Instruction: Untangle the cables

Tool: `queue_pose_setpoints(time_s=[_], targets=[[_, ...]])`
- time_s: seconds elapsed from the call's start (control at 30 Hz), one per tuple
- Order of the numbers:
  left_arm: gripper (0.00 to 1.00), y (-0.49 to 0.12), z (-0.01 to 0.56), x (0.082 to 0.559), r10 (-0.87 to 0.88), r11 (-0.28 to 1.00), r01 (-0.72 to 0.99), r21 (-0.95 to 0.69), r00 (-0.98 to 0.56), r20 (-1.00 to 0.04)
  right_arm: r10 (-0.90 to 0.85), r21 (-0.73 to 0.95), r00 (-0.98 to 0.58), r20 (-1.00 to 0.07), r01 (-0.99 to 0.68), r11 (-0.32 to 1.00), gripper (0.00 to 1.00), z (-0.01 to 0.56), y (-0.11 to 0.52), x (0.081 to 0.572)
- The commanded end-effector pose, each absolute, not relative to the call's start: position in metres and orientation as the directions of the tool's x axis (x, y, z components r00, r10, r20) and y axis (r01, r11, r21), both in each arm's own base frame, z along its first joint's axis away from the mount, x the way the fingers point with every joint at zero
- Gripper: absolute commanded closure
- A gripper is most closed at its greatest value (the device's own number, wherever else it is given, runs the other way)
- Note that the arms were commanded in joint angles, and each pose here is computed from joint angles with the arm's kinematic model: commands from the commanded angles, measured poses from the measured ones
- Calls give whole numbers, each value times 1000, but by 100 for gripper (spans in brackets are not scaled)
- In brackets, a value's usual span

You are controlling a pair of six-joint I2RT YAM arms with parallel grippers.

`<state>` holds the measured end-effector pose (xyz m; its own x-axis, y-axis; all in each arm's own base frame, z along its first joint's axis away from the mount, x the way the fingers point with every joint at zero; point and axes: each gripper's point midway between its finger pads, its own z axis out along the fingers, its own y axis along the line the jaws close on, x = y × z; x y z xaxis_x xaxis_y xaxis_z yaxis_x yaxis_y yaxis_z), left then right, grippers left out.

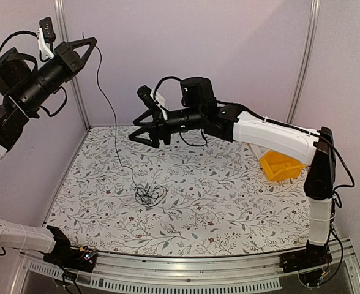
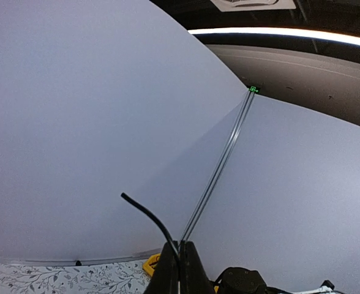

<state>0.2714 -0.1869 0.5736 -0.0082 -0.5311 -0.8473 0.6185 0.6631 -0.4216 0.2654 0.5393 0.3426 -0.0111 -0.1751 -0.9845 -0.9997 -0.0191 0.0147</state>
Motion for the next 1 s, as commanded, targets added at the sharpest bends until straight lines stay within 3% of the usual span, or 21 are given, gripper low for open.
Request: queue_pose_setpoints(time_s=[0.0,0.17,0.43,0.97], targets=[[100,-186,583,262,-578,617,649,-446,-11,-816,-182,67,-82,-980,-994,90,30,326,552,291],[100,-187,583,263,-584,609,650,-454,-21,-812,-176,113,-130,-976,-988,102,30,310,565,301],[100,-186,588,262,-589,608,652,-454,-13,-808,-174,204,-171,-970,-960,-191,32,308,573,253],[100,-184,590,261,-594,609,645,-462,-14,-804,-202,274,-224,-953,-925,-264,33,297,573,249]])
